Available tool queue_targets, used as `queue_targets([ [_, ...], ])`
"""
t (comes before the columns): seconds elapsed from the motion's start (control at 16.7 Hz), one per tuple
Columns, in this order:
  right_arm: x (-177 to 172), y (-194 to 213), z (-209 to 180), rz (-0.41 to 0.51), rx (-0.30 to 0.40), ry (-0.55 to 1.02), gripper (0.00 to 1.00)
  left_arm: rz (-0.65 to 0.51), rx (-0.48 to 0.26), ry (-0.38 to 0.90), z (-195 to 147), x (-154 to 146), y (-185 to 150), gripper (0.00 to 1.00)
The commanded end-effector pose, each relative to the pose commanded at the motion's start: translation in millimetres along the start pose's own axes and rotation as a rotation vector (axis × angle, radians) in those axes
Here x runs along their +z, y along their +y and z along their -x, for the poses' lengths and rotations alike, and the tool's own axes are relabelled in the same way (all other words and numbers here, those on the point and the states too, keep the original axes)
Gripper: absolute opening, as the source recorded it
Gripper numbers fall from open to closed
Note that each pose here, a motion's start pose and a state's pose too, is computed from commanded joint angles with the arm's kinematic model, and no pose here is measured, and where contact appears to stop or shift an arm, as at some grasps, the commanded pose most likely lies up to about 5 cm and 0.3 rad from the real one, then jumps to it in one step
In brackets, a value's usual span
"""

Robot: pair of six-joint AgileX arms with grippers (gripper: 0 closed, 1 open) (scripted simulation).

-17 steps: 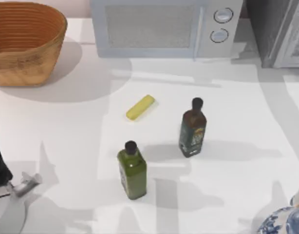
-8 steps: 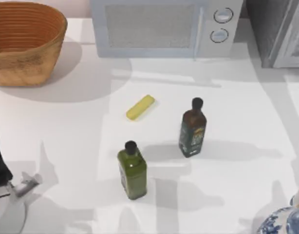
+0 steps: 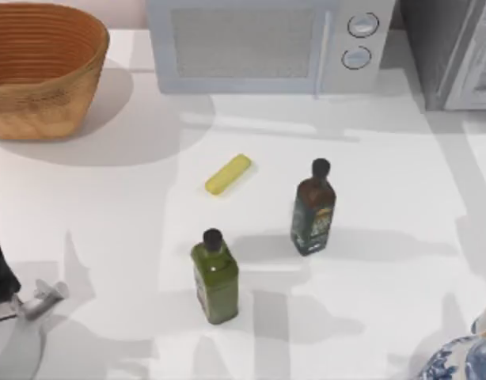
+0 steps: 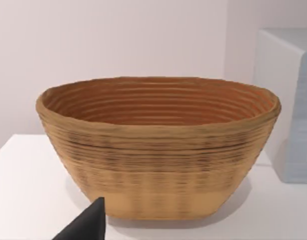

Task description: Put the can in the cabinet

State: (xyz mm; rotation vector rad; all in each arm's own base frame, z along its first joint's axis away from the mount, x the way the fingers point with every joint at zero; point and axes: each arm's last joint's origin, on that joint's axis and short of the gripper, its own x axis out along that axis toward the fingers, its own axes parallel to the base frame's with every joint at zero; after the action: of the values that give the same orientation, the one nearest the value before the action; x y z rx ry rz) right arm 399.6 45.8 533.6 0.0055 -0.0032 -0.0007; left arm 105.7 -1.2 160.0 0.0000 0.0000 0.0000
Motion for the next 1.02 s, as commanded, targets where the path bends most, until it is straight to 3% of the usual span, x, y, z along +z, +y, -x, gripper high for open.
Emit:
queue_targets([
  [0.36,-4.2,-0.8,-6.4,0.001,0.0,0.008,0.0,0.0,0.0,0.0,0.0,0.0,0.0,1.0],
  [1.02,-4.2,-0.8,-6.4,0.001,0.0,0.008,0.83,0.0,0.0,0.0,0.0,0.0,0.0,1.0],
])
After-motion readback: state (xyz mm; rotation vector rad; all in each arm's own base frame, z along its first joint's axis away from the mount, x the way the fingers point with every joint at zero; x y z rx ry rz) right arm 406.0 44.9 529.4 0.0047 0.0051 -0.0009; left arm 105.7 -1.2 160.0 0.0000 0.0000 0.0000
